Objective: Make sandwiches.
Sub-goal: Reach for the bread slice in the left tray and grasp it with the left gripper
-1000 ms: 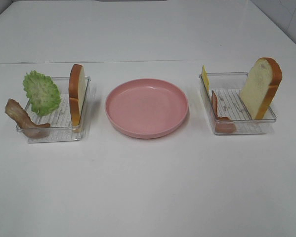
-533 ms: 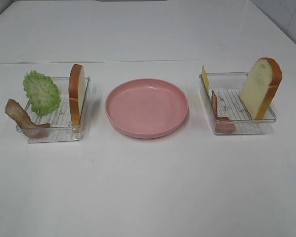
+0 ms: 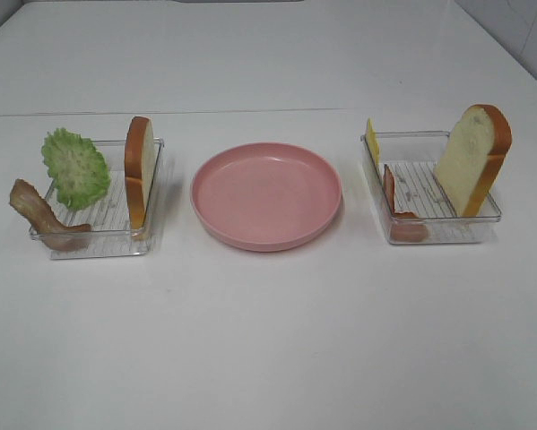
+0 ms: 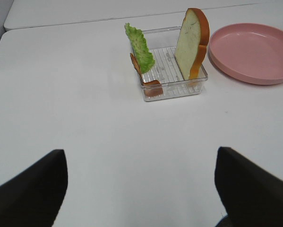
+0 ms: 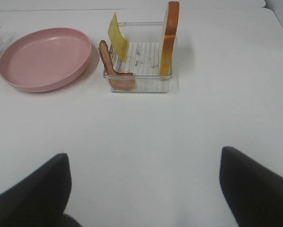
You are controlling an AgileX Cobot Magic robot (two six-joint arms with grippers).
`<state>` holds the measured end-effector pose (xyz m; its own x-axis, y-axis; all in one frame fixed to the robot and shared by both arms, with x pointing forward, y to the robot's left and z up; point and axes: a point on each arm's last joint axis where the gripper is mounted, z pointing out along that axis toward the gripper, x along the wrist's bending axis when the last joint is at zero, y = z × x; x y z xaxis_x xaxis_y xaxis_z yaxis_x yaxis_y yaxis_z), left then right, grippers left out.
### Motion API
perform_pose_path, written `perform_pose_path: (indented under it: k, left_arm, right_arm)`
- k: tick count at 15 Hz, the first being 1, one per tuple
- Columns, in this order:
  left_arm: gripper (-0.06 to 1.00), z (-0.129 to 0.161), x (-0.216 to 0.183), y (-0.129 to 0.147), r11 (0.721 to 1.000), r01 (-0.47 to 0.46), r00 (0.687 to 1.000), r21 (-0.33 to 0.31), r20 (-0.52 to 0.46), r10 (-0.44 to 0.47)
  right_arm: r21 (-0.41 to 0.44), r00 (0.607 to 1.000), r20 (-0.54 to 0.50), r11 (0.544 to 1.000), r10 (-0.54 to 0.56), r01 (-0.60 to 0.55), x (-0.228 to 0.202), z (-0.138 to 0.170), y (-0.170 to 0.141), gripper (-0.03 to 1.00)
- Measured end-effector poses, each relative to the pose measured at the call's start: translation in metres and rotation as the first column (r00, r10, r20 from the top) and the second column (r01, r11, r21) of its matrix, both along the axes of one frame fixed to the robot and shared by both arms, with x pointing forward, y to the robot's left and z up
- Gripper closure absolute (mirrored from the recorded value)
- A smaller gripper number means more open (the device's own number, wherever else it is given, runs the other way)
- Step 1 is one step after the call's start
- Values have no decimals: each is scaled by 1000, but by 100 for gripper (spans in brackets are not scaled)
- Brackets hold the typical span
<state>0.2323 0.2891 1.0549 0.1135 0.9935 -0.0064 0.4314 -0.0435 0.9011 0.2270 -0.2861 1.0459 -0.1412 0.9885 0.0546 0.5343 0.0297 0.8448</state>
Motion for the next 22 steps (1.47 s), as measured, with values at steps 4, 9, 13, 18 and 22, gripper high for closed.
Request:
perform_pose_path:
  k: [4, 9, 13, 18, 22]
  left_arm:
    - [14, 0, 0, 0, 1000, 0, 1000, 0, 0, 0]
    - [14, 0, 0, 0, 1000, 0, 1000, 0, 0, 0]
    - [14, 8, 2, 0, 1000, -7, 997, -5, 74, 8]
    - [14, 35, 54, 4, 998, -46, 983, -43, 174, 53]
    - [14, 43, 114, 3, 994, -48, 998, -99, -36, 45]
  right_arm:
    - [0, 1000, 0, 1000, 0, 0, 0, 0, 0, 16]
    - [0, 1000, 0, 1000, 0, 0, 0, 0, 0, 16]
    - [0, 1000, 0, 1000, 0, 0, 0, 0, 0, 16]
    - [0, 1000, 0, 1000, 0, 0, 0, 0, 0, 16]
    - [0, 1000, 0, 1000, 0, 0, 0, 0, 0, 16]
